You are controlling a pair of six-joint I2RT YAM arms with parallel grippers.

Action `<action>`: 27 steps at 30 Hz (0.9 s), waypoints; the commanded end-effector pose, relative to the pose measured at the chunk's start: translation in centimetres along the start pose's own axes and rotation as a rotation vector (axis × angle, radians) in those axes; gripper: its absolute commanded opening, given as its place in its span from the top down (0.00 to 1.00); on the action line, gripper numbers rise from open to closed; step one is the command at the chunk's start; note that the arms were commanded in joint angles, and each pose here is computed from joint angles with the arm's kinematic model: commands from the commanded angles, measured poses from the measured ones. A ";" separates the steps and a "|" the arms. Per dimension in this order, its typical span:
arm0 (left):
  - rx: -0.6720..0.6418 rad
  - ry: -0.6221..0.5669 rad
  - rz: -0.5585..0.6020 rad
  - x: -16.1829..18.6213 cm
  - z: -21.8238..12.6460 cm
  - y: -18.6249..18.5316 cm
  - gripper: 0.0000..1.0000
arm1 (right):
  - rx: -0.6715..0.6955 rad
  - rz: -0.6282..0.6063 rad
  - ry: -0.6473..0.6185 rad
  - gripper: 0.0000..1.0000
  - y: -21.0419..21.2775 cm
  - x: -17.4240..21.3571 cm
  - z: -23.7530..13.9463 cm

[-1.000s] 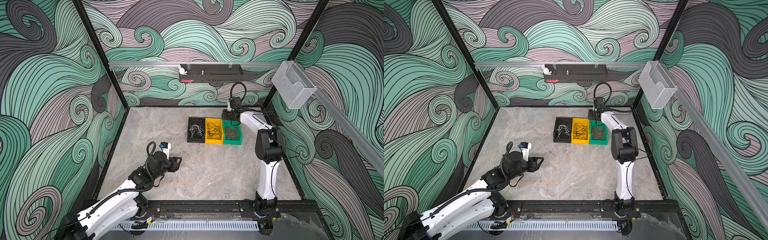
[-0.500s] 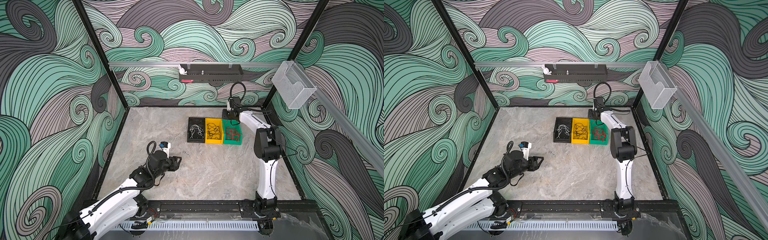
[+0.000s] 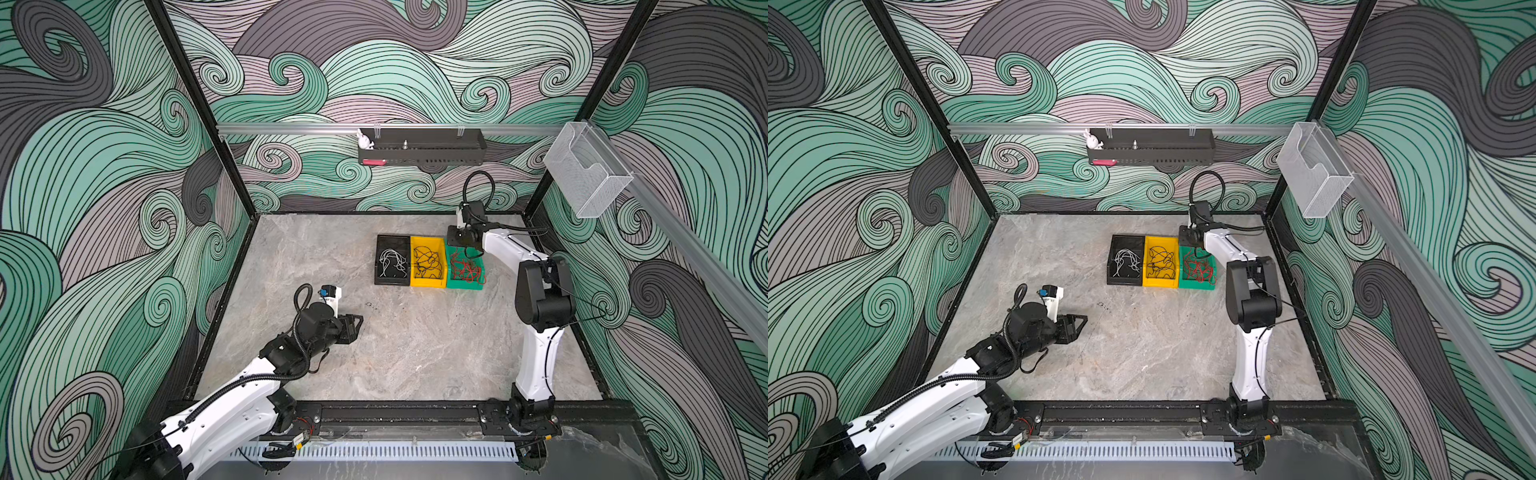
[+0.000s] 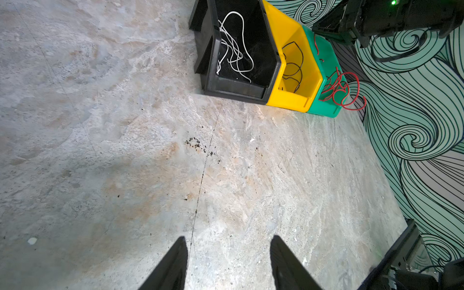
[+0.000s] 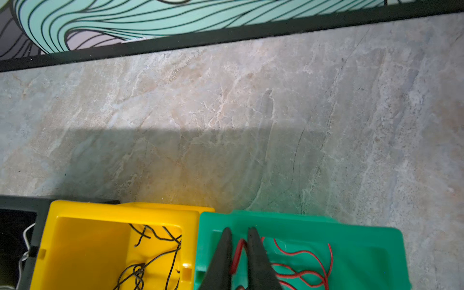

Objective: Untangle the cables

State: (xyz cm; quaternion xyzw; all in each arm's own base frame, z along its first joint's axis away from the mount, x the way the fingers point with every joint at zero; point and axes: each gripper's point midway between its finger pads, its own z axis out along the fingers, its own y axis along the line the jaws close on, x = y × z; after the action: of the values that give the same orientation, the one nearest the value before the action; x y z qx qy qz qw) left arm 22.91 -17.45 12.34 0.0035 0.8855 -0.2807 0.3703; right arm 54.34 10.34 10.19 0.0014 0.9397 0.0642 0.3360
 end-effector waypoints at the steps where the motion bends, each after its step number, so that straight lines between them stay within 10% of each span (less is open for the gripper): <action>1: 0.011 -0.020 -0.017 -0.4 -0.1 -0.1 0.45 | -0.008 -0.006 -0.054 0.78 0.4 -1.9 -2.3; 11: 0.016 -0.024 -0.020 -0.4 -0.2 -0.1 0.45 | -0.010 -0.004 -0.065 0.79 0.1 -1.6 -5.1; 27: 0.009 -0.029 -0.024 -0.3 -0.3 0.2 0.45 | -0.005 0.057 0.075 0.82 -0.8 4.8 0.8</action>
State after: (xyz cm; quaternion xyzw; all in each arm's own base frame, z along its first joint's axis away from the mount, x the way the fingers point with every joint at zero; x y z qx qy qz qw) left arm 22.65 -17.24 12.20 -0.0020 0.8825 -0.2867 0.3729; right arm 50.91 10.00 7.53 0.0162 0.9504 0.0739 0.3016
